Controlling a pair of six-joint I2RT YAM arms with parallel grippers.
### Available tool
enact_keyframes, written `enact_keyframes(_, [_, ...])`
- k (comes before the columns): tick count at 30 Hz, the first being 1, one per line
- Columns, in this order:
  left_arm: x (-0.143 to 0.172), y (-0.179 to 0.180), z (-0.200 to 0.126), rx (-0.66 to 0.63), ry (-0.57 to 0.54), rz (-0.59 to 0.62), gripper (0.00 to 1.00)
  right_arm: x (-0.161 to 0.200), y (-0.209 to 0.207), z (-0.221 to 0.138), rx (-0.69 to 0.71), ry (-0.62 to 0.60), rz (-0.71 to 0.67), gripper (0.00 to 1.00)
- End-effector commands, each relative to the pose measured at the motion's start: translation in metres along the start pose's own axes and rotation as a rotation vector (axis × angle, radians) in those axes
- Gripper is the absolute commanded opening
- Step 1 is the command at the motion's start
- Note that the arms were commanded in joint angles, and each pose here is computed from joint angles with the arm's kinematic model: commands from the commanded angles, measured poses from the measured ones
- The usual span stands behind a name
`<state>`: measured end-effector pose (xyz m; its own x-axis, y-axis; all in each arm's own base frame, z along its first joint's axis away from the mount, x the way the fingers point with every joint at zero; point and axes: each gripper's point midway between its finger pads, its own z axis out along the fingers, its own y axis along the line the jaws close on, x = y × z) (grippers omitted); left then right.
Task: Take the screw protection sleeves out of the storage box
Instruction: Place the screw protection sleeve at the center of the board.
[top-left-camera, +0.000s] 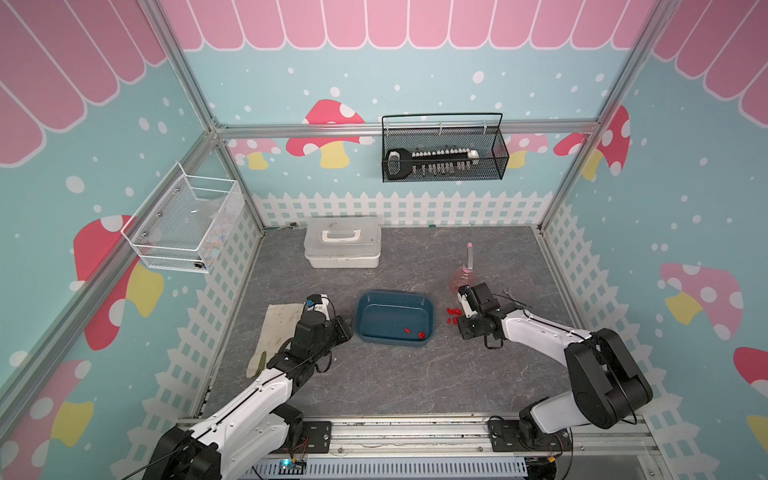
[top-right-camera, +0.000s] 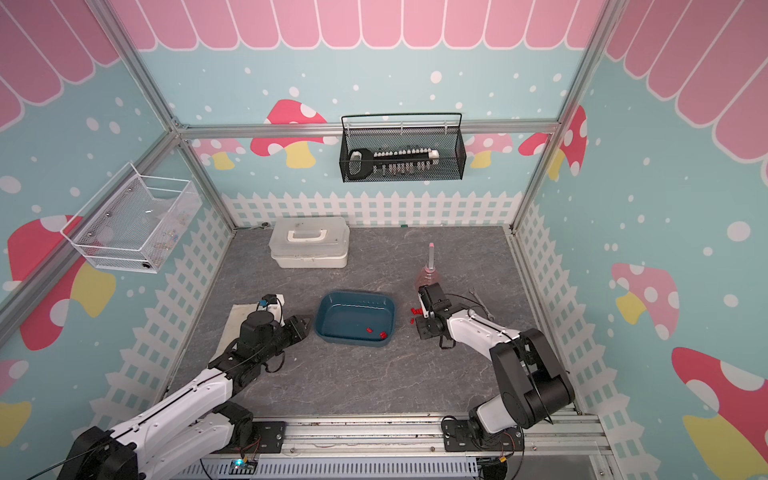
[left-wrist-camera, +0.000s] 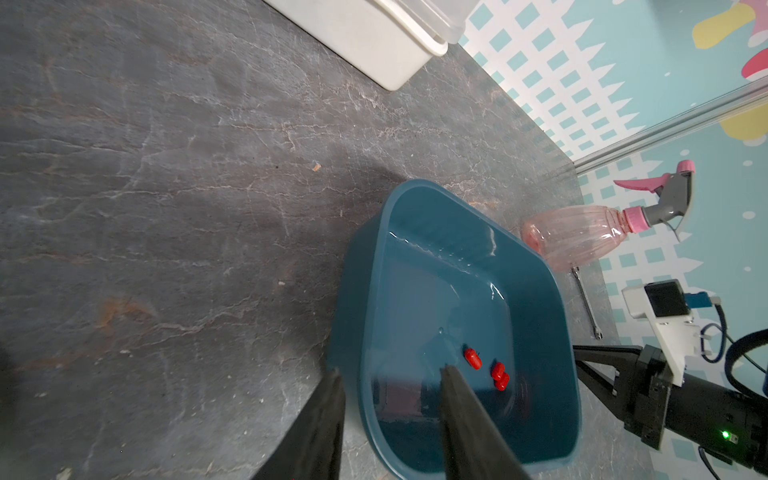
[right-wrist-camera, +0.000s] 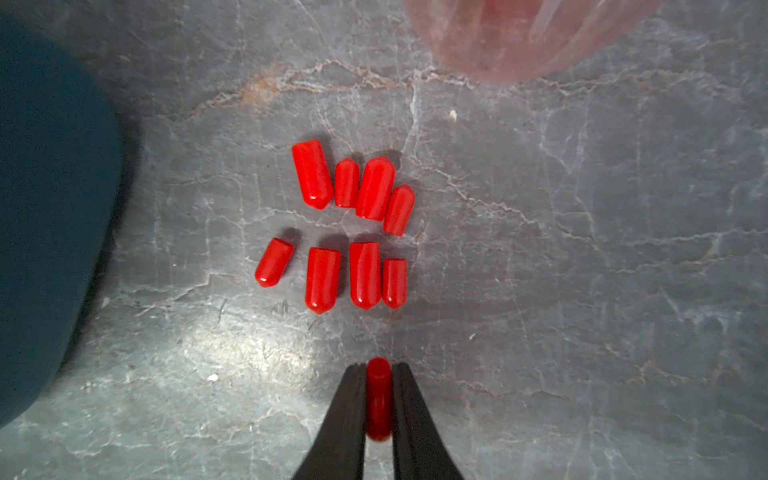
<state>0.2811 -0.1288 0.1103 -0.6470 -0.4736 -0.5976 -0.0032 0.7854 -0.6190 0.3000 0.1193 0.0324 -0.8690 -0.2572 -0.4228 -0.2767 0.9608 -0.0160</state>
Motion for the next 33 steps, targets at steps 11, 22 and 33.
enact_keyframes(11, [-0.0072,-0.0074,-0.0015,0.020,-0.023,0.010,0.40,-0.0069,-0.0053,0.0027,0.014,0.000,-0.004,0.18])
enact_keyframes(22, [-0.0070,-0.0075,-0.0021,0.021,-0.023,0.013,0.40,-0.0085,-0.0046,0.0066,0.000,0.013,-0.002,0.22])
enact_keyframes(33, [-0.0071,-0.0075,-0.0023,0.022,-0.023,0.013,0.40,-0.0089,-0.0027,0.0089,-0.012,0.021,-0.007,0.21])
